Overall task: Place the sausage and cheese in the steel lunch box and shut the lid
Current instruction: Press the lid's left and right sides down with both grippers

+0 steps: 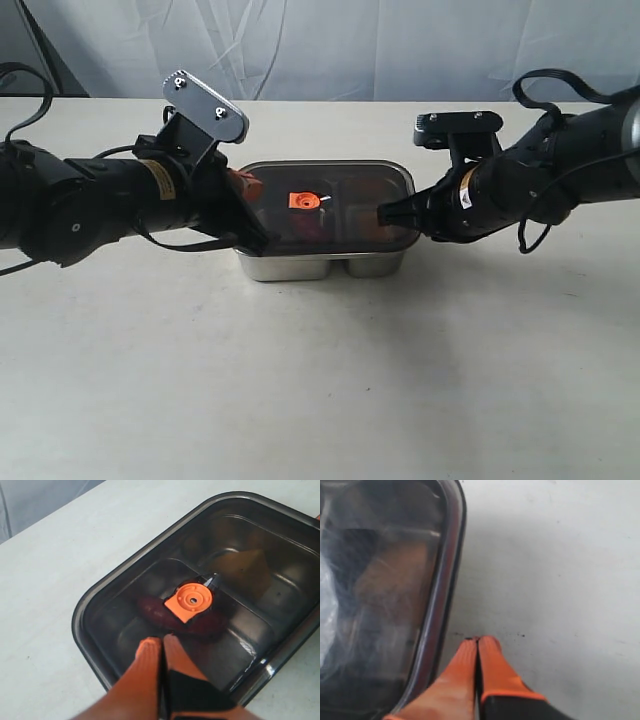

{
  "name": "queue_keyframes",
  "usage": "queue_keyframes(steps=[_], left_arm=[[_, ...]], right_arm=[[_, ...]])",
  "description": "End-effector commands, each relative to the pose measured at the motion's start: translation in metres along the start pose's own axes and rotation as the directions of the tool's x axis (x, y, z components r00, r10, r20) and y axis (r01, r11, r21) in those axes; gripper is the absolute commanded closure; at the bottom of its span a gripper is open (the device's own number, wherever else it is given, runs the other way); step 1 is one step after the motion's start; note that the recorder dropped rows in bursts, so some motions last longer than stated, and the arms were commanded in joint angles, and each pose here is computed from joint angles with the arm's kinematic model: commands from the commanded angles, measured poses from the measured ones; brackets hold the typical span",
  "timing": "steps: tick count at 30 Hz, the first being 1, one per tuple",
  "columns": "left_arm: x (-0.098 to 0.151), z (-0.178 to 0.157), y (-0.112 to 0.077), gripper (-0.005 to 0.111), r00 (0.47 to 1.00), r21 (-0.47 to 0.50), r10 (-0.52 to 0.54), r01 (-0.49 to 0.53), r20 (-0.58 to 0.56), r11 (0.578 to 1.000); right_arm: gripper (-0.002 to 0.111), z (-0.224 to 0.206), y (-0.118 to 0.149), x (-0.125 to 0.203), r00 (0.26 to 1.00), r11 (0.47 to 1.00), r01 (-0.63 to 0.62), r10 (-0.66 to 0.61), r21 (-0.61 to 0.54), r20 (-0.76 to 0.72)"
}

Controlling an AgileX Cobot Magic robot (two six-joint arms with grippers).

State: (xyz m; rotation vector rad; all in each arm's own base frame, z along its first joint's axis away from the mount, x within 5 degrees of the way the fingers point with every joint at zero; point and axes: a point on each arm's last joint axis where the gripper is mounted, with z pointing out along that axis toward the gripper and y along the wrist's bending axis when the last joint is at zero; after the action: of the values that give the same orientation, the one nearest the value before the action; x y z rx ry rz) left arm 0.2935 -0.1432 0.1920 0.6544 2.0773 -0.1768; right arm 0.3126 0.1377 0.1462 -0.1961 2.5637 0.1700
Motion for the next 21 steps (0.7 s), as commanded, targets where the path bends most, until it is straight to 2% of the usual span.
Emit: queue_keyframes(steps=[1,9,11,16,21], left_arm=[[-0.002,0.0,0.001,0.107,1.0,-0.002,0.005,-0.005,0.01,1.0],[-0.002,0.004,0.001,0.107,0.999,-0.004,0.012,-0.012,0.034,1.0],[0.005,0.011,0.001,0.107,0.999,-0.002,0.037,-0.037,0.001,0.999],[0.039,0.038,0.005,0.107,0.982,0.009,0.022,-0.021,-0.185,1.0],[0.059,0.052,0.005,0.107,0.967,0.013,0.012,-0.008,-0.255,1.0]], right_arm=[[0.109,-0.016,-0.002,-0.008,0.999,1.0,0.019,-0.019,0.014,0.027],[0.109,-0.034,0.015,-0.024,0.98,0.994,0.048,-0.027,-0.1,0.198],[0.109,-0.027,0.021,-0.022,0.98,0.991,0.065,-0.043,-0.113,0.193],[0.109,-0.004,0.023,-0.016,0.988,0.991,0.106,-0.096,-0.08,0.117],[0.109,0.015,0.021,-0.006,0.992,0.992,0.119,-0.117,-0.048,0.04]])
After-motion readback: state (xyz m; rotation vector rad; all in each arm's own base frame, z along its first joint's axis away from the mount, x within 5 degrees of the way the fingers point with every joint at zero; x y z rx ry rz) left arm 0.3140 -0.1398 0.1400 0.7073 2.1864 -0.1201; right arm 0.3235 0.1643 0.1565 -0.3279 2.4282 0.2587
